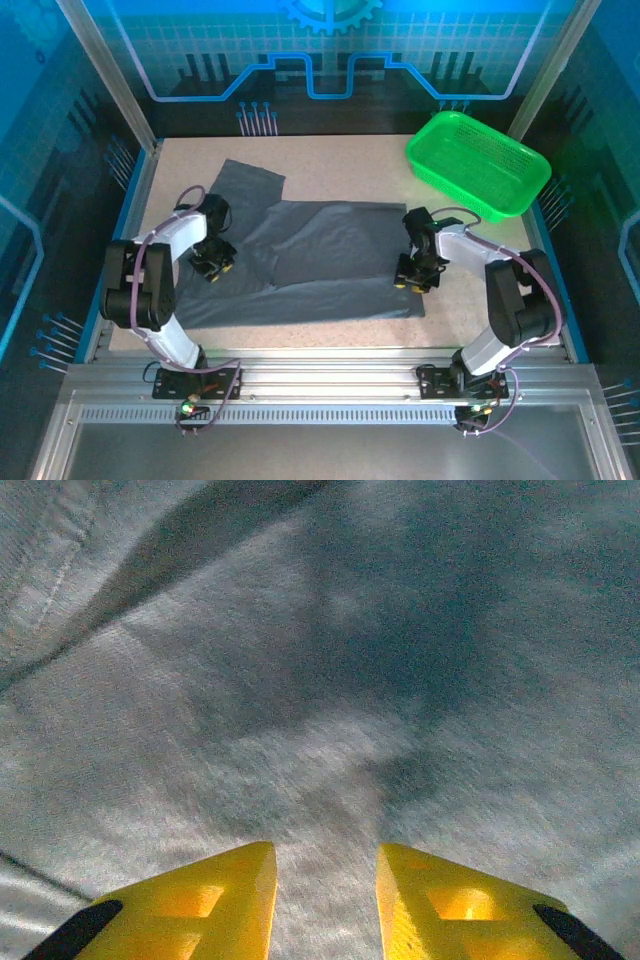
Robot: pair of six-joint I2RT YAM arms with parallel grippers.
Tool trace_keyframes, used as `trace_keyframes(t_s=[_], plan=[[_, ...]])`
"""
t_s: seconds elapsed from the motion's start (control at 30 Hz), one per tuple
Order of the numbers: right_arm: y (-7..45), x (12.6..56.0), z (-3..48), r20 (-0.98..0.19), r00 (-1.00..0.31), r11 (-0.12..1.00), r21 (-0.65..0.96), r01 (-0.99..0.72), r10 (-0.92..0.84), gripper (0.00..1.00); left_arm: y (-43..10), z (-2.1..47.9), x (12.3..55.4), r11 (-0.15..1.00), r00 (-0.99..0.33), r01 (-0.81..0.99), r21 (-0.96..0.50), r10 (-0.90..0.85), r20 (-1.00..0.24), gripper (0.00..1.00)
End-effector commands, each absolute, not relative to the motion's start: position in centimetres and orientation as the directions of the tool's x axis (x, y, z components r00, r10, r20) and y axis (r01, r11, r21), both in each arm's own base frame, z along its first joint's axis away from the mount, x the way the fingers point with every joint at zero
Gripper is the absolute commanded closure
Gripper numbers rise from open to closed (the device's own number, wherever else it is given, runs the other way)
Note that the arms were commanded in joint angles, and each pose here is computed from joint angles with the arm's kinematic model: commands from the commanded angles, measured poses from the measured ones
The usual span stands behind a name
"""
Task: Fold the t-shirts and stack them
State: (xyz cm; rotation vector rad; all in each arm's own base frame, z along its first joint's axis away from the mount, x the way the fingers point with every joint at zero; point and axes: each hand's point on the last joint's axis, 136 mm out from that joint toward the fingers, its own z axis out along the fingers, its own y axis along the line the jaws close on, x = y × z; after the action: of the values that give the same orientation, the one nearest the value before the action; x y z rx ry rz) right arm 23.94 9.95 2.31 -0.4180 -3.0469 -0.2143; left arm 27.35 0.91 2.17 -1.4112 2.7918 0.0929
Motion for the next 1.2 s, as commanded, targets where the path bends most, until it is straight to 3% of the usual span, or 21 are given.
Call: trace_keyframes(t_s=[0.0,0.23,0.33,0.43,0.57,0.8,0.97,1.17], plan=[[10.2,22.4,1.7,0.135,-0.969,0.972,0.076,0.221,0.209,0.62,2.8,0.6,24.7,0.408,-0.407,-0.912,0.032,-0.913,0.032,0.68],[13.9,22.4,2.3,0.140,-0.981,0.978,0.139,0.156,0.137,0.59,6.5,-0.1,23.7,0.256,-0.257,-0.966,-0.019,-0.963,0.079,0.68],[14.9,22.7,2.7,0.142,-0.982,0.977,0.159,0.144,0.121,0.59,7.3,0.4,25.1,0.255,-0.261,-0.963,-0.084,-0.963,0.062,0.67],[14.7,24.7,5.1,0.037,-0.992,0.977,0.170,0.129,0.124,0.56,7.3,2.0,27.6,0.285,-0.295,-0.943,-0.171,-0.955,0.035,0.62],[13.5,29.6,8.8,-0.142,-0.974,0.969,0.196,0.148,0.177,0.53,6.4,6.6,31.5,0.379,-0.367,-0.884,-0.273,-0.925,-0.098,0.58],[11.4,40.1,9.7,-0.236,-0.848,0.877,0.217,0.429,0.474,0.54,4.1,11.1,39.1,0.390,-0.364,-0.793,-0.469,-0.919,-0.149,0.52],[11.1,44.4,8.2,-0.149,-0.671,0.686,0.229,0.691,0.726,0.54,4.6,13.2,44.8,0.403,-0.350,-0.715,-0.571,-0.914,-0.207,0.51],[12.7,47.3,5.9,-0.074,-0.528,0.528,0.254,0.810,0.846,0.59,4.9,14.1,49.4,0.391,-0.333,-0.656,-0.646,-0.918,-0.218,0.51]])
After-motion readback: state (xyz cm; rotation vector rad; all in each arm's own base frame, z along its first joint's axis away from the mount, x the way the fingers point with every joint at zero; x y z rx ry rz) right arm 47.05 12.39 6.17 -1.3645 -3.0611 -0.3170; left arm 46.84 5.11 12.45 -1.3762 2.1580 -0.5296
